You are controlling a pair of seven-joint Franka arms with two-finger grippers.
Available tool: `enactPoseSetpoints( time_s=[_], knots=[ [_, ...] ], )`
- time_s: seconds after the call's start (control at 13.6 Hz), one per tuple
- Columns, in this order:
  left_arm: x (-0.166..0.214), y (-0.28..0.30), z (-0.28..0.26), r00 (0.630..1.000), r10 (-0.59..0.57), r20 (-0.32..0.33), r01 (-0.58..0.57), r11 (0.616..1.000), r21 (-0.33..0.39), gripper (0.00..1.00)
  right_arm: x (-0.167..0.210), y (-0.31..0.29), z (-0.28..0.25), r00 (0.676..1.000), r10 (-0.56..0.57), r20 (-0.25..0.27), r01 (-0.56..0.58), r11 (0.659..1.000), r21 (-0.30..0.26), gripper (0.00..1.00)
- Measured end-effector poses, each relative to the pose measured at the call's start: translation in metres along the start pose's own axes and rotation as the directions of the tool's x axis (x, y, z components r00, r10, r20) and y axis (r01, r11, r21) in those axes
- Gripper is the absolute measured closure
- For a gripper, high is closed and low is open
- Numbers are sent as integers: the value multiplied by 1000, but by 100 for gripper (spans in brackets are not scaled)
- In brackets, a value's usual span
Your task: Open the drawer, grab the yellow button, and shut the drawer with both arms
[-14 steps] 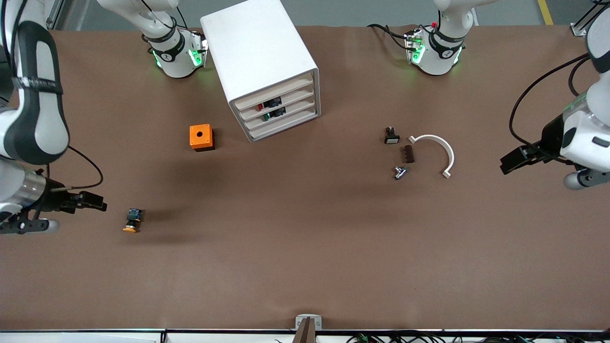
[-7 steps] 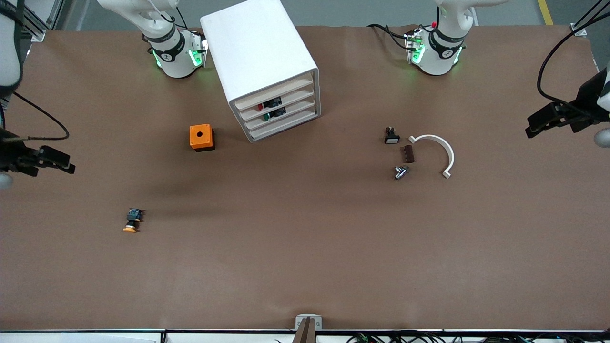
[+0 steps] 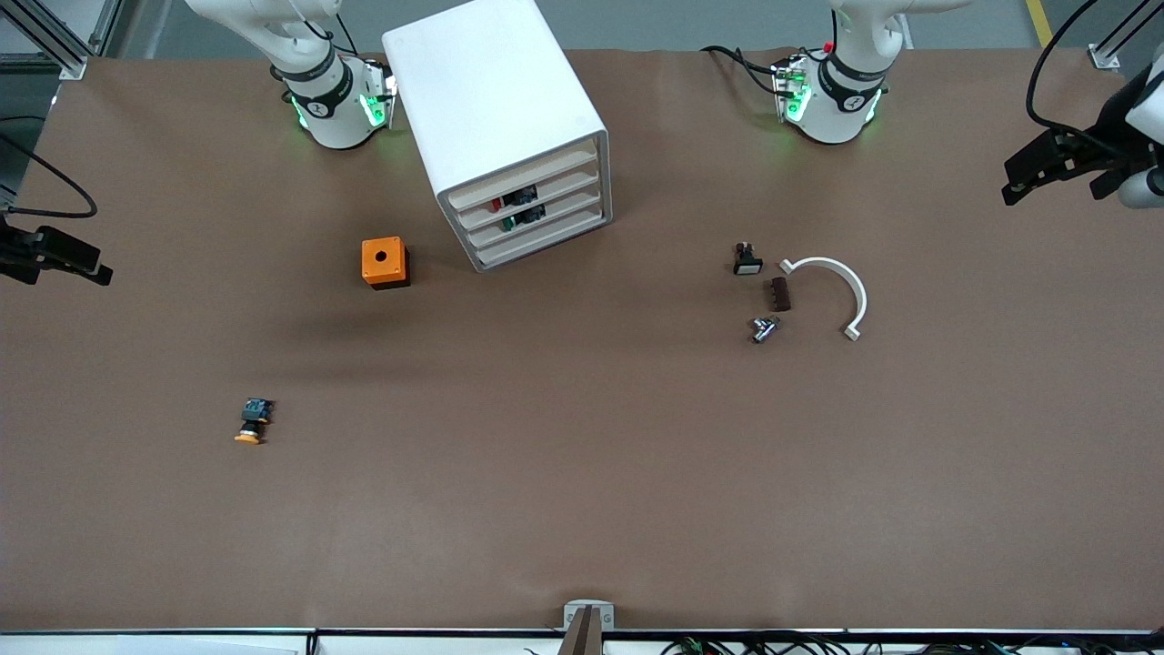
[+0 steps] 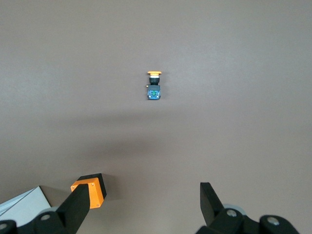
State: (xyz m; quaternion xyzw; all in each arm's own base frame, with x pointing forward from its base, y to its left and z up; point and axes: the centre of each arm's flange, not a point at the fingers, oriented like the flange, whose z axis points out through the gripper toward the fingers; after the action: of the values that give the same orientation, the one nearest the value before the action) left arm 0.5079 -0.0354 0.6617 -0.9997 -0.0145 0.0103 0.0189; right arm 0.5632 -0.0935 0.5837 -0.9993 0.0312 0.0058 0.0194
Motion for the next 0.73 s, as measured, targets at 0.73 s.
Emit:
enactPoseSetpoints(
  time_s=[0.73],
  knots=[
    [-17, 2, 9, 1000, 2, -24, -2, 1000, -3, 0, -26, -43, -25, 999, 20, -27, -20, 999, -36, 0]
  ],
)
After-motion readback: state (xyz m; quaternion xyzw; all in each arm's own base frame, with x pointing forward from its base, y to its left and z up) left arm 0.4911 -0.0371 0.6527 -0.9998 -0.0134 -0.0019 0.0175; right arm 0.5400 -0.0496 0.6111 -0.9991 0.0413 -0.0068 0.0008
